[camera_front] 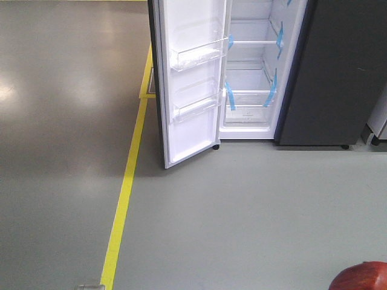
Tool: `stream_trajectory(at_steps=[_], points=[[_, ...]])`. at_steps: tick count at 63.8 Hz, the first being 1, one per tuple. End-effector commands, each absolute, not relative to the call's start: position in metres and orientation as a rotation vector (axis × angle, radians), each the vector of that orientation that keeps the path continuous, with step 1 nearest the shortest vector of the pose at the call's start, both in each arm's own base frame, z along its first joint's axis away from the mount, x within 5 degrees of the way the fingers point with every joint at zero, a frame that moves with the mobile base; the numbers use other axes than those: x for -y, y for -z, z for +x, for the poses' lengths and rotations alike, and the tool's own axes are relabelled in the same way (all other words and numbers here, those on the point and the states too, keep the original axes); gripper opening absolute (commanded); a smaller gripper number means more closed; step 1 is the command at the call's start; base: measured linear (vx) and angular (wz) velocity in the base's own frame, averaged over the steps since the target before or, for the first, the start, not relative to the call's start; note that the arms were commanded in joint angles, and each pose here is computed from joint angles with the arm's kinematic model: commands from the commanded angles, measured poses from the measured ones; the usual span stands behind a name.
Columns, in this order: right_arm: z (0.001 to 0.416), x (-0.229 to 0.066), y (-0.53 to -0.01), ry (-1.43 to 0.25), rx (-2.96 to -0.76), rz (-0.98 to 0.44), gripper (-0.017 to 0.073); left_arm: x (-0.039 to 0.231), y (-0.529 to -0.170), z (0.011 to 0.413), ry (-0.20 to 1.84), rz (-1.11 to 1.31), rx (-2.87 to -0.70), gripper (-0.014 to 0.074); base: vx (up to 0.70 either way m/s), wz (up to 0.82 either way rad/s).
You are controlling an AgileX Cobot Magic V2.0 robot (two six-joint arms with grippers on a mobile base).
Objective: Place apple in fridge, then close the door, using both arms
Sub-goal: 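Approach the open refrigerator door bins, keeping the apple held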
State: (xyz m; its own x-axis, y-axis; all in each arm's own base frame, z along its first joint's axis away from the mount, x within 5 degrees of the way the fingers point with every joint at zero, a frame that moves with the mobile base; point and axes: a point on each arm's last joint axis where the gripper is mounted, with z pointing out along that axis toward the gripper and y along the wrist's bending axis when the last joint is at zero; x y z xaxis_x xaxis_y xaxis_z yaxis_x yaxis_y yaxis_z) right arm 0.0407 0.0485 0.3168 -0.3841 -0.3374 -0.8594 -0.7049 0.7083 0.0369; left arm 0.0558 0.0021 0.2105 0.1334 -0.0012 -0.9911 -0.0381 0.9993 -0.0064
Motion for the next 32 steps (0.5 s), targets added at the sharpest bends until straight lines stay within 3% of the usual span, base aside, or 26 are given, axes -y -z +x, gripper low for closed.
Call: stream_trajectory(at_steps=[1, 32], points=[[0.0433, -0.0499, -0.3306, -0.520, -1.908, -0.758, 0.0387, -0.0019, -0.2106, 0.0545, -0.013, -0.038, -1.373, -0.0006, 0.16, -0.01], [0.0433, -0.0499, -0.3306, -0.520, -1.908, -0.758, 0.0387, -0.0019, -0.2106, 0.0545, -0.013, -0.038, -1.373, -0.0006, 0.14, 0.02]])
